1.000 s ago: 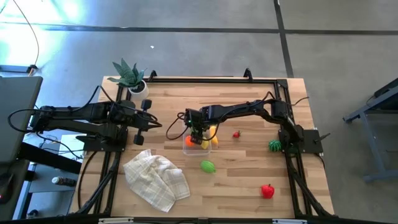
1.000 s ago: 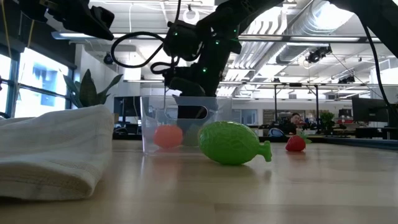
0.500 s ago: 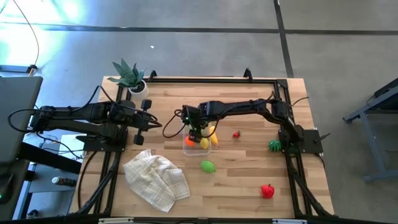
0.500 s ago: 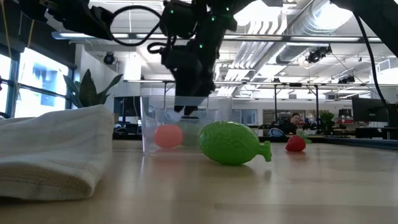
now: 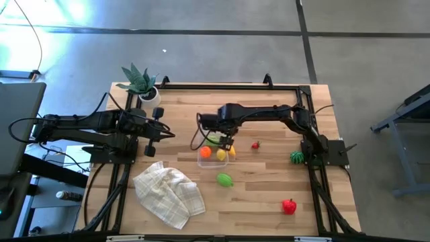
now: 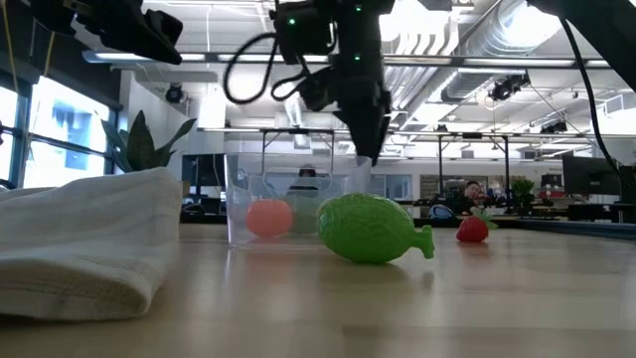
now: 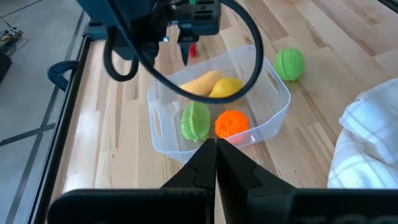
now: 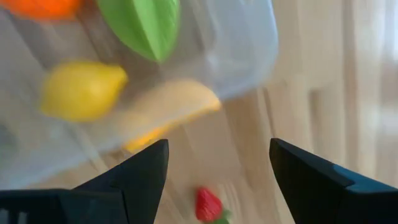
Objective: Pick and placing Produce into tupperware
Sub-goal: Put the red strawberry into the transparent bin
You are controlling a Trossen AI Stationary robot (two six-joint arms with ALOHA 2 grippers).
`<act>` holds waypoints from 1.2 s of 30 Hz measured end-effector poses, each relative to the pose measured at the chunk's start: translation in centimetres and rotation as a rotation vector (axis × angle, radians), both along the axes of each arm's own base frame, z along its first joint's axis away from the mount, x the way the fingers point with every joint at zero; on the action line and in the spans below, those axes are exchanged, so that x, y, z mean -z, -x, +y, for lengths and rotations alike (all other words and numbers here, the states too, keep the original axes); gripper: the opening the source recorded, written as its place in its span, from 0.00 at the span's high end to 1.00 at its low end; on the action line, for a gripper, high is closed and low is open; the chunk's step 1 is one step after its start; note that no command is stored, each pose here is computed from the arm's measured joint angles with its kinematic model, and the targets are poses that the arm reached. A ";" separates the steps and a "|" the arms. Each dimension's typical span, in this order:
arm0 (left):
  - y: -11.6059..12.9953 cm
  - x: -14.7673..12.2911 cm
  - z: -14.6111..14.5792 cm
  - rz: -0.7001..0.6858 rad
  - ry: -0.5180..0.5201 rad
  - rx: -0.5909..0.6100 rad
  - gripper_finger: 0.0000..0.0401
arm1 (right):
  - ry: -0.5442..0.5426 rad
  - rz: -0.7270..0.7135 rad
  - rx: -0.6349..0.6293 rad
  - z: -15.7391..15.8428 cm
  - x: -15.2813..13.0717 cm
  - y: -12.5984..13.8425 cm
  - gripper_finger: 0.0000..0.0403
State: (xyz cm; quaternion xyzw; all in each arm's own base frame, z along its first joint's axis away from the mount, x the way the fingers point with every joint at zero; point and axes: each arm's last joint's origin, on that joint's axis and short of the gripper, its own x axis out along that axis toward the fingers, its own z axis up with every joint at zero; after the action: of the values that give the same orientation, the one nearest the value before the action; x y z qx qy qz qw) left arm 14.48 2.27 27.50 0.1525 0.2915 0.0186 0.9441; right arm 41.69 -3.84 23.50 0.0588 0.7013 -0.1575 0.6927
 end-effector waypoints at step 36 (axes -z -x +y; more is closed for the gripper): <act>0.0 0.0 0.0 0.000 0.000 0.000 0.99 | -0.167 -0.196 -0.015 3.2 0.5 13.6 0.33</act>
State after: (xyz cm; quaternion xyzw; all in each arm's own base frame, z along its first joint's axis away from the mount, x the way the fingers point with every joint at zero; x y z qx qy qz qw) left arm 14.48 2.27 27.50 0.1525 0.2914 0.0185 0.9442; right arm 28.04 -0.66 23.03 0.1263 0.6413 -0.0869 0.7518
